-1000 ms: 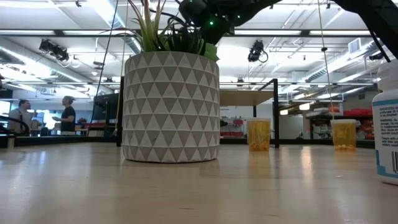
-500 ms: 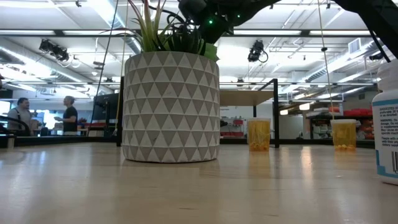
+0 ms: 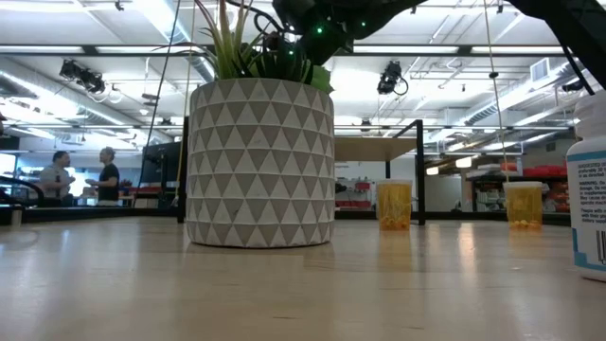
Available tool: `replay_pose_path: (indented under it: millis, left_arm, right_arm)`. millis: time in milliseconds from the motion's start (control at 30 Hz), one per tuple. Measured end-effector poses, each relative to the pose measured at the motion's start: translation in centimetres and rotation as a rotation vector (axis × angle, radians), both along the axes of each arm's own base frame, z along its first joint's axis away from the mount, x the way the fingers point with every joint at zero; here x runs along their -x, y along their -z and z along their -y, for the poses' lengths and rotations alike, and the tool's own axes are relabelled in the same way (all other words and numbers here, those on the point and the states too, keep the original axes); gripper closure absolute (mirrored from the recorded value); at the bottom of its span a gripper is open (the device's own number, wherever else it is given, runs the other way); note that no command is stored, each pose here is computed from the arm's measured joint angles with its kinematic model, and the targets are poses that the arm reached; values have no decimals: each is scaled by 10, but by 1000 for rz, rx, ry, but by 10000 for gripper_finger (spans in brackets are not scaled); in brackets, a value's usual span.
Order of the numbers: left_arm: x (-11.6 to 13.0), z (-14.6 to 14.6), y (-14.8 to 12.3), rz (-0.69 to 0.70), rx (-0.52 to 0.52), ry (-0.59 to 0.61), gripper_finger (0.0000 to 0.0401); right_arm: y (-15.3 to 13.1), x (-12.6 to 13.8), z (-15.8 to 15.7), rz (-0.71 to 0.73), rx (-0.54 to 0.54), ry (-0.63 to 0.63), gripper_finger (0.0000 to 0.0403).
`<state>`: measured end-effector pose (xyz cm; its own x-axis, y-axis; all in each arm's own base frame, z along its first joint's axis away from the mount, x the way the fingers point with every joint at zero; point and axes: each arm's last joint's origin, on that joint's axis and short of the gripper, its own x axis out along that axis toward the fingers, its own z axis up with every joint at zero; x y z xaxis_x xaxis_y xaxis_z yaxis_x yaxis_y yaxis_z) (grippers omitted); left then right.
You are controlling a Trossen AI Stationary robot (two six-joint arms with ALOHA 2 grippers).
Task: Pick and place medicine bottles onto shelf by color
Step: Put the bottom orange pill bottle on the shelf, then put the pink pill bottle on the shelf
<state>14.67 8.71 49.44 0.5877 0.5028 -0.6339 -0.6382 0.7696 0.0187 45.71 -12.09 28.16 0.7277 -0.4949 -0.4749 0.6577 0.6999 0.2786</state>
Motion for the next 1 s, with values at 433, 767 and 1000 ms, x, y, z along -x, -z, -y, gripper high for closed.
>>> replay_pose_path:
  millis: [433,767,1000]
  left_arm:
    - [-8,4,9,-35,28,78,302]
    - [-44,12,64,-117,223,102,234]
    - [-80,32,119,-125,280,268,208]
  right_arm:
    - [4,25,-21,-261,-174,-141,93]
    - [-51,96,-70,-475,-296,-115,93]
    - [-62,141,-110,-730,-304,-36,93]
